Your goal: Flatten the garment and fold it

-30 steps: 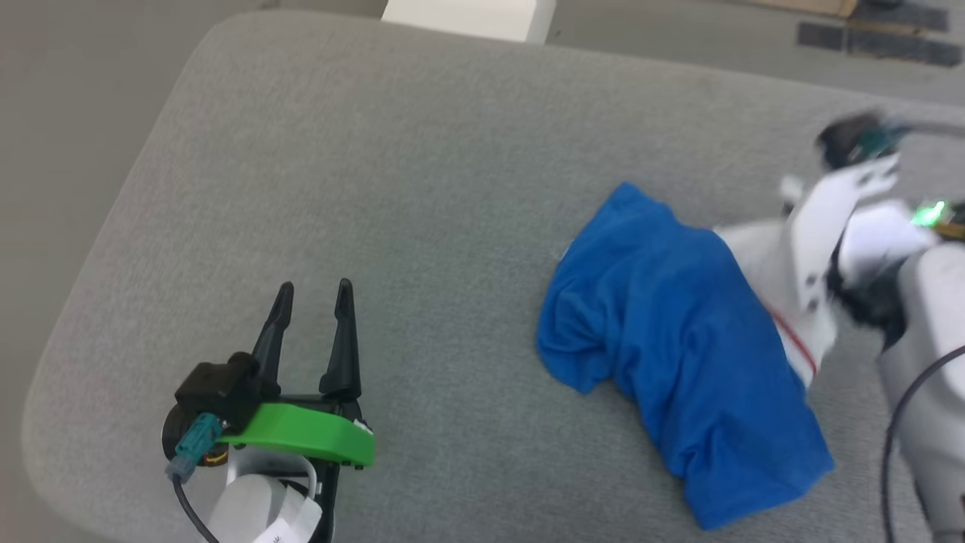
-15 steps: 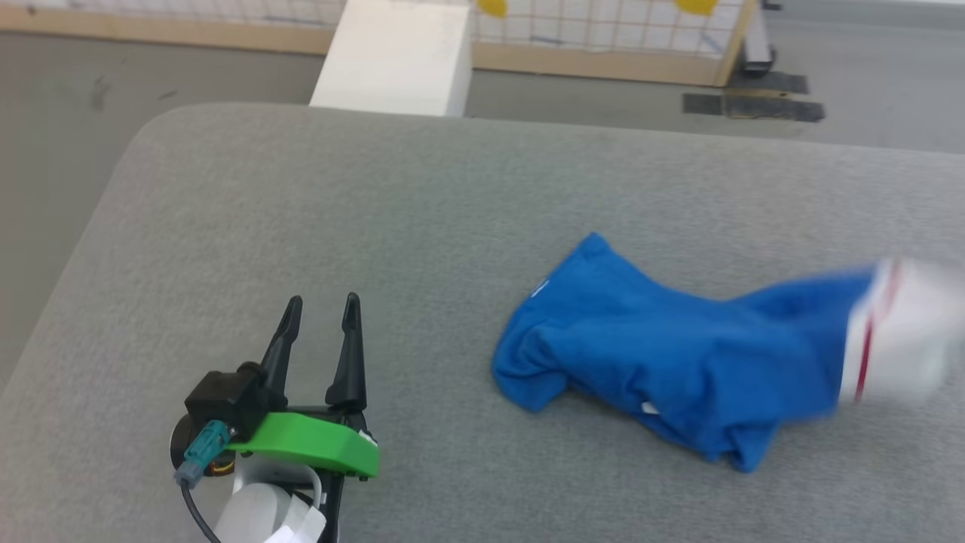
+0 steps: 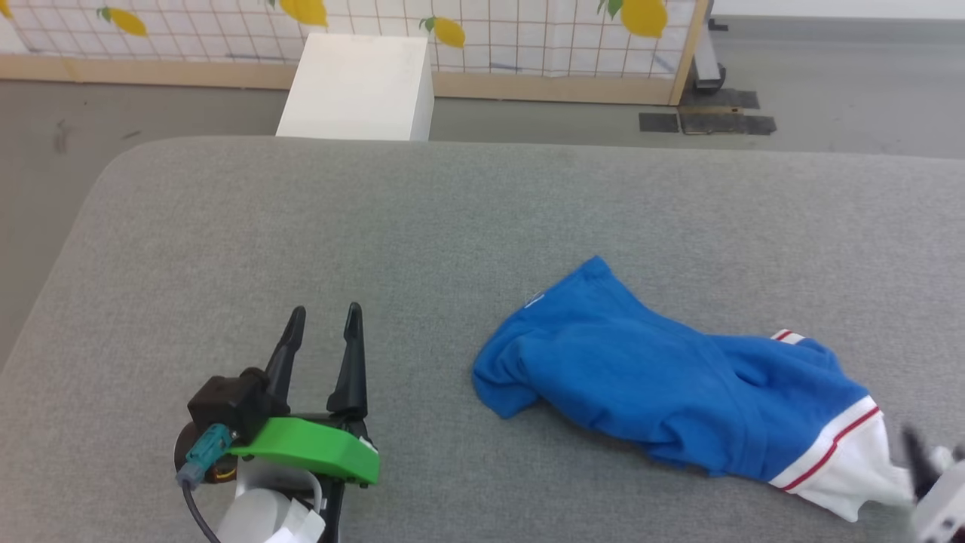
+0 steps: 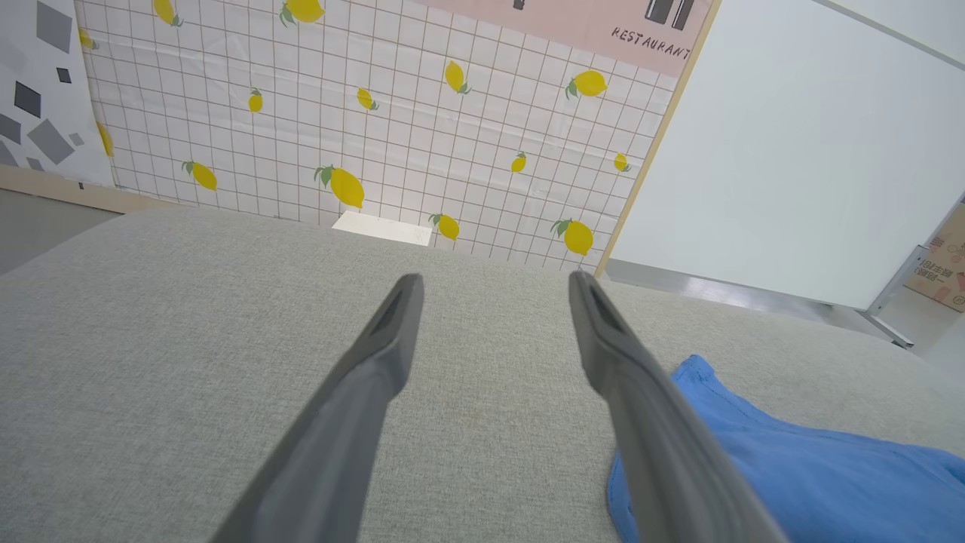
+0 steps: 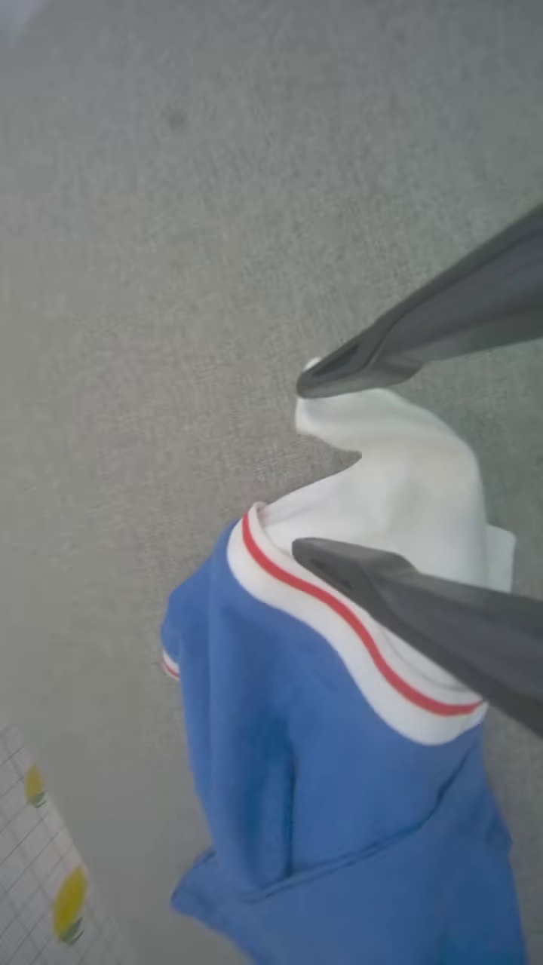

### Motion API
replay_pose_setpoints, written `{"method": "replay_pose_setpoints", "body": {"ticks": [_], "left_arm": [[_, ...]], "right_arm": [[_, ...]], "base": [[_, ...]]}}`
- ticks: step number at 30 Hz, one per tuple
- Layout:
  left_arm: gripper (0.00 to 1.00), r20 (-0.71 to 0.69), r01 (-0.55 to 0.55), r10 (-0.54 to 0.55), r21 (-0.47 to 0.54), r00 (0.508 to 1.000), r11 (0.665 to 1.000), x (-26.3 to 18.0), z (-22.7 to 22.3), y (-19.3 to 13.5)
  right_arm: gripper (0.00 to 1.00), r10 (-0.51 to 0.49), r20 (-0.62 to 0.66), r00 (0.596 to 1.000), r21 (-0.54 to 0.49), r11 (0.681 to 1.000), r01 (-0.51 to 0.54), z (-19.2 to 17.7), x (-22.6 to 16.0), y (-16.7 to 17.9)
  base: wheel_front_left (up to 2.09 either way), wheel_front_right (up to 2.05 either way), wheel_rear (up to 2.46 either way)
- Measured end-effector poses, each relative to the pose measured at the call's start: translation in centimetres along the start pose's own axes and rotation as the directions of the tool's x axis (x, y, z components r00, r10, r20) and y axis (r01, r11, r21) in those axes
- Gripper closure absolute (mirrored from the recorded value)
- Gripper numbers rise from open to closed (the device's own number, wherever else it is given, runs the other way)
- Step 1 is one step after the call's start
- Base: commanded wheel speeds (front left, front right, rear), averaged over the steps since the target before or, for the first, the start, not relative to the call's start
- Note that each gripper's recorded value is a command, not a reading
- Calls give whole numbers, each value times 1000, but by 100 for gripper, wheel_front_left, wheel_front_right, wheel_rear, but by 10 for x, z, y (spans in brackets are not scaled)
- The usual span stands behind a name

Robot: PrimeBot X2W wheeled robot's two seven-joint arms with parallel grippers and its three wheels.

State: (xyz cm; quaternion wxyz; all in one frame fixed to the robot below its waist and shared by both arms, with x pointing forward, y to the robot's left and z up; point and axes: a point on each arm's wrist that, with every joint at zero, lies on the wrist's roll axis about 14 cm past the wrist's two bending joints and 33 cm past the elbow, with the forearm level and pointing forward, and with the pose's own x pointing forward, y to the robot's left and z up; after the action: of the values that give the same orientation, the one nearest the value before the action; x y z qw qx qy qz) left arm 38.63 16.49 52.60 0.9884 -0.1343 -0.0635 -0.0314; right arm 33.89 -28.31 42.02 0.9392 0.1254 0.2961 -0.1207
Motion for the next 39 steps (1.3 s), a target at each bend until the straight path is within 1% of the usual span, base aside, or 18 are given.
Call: {"method": "replay_pose_setpoints", "body": {"ticks": [2, 4, 6, 8, 10, 13, 14, 16, 19, 23, 27, 30, 31, 34, 36, 37, 38, 39], "left_arm": [[0, -10, 5, -5, -11, 1000, 1000, 0, -1, -2], [0, -26, 12, -13, -24, 1000, 1000, 0, -3, -6], [0, -74, 28, -31, -44, 997, 999, 1, -11, -12], [0, -146, 52, -64, -85, 987, 995, 5, -23, -25], [0, -228, 97, -115, -89, 967, 991, 14, -33, -40], [0, -398, 167, -197, -109, 896, 980, 31, -51, -70], [0, -463, 187, -220, -115, 859, 976, 35, -58, -80], [0, -593, 241, -241, -82, 769, 967, 38, -75, -96], [0, -752, 290, -187, 7, 632, 957, 43, -99, -103], [0, -815, 341, -130, 87, 565, 936, 58, -113, -106], [0, -860, 388, -87, 135, 503, 912, 60, -137, -104], [0, -895, 420, -39, 170, 444, 891, 55, -162, -97], [0, -910, 428, -22, 173, 414, 887, 52, -171, -94], [0, -925, 449, 5, 188, 379, 874, 53, -184, -91], [0, -931, 453, 7, 185, 366, 872, 57, -189, -92], [26, -933, 454, 4, 179, 360, 873, 58, -190, -93], [71, -935, 457, -12, 162, 354, 875, 59, -192, -95], [100, -936, 449, -32, 138, 351, 883, 60, -193, -98]], "right_arm": [[0, 22, 145, 989, 36, 999, -27, 33, -4, 5], [0, 31, 256, 966, 62, 997, -48, 58, -11, 7], [0, 32, 327, 945, 69, 996, -57, 73, -18, 6], [0, 35, 360, 932, 64, 996, -62, 80, -22, 7], [0, 43, 370, 928, 57, 996, -68, 83, -24, 10], [0, 56, 374, 926, 49, 996, -81, 84, -26, 14], [0, 59, 374, 926, 47, 996, -82, 84, -26, 15], [0, 61, 372, 926, 45, 995, -84, 83, -25, 16], [0, 61, 352, 934, 43, 996, -81, 77, -22, 16], [0, 36, 327, 944, 58, 997, -59, 69, -19, 8], [0, 4, 301, 953, 67, 997, -25, 59, -15, -3], [0, -21, 287, 958, 76, 997, -1, 53, -12, -10], [0, -28, 284, 958, 80, 997, 6, 52, -10, -12], [0, -44, 278, 960, 84, 996, 21, 50, -6, -16], [0, -53, 267, 962, 85, 996, 32, 47, -4, -19], [0, -56, 262, 963, 85, 996, 35, 46, -4, -20], [0, -59, 256, 965, 85, 996, 38, 44, -2, -20], [0, -60, 251, 966, 85, 996, 39, 43, 0, -20]], "base": [[0, 0, 0], [0, 0, 0], [0, 0, 0], [0, 0, 0], [0, 0, 0], [0, 0, 0], [0, 0, 0], [0, 0, 0], [0, 0, 0], [0, 0, 0], [0, 0, 0], [0, 0, 0], [0, 0, 0], [0, 0, 0], [0, 0, 0], [0, 0, 0], [0, 0, 0], [0, 0, 0]]}}
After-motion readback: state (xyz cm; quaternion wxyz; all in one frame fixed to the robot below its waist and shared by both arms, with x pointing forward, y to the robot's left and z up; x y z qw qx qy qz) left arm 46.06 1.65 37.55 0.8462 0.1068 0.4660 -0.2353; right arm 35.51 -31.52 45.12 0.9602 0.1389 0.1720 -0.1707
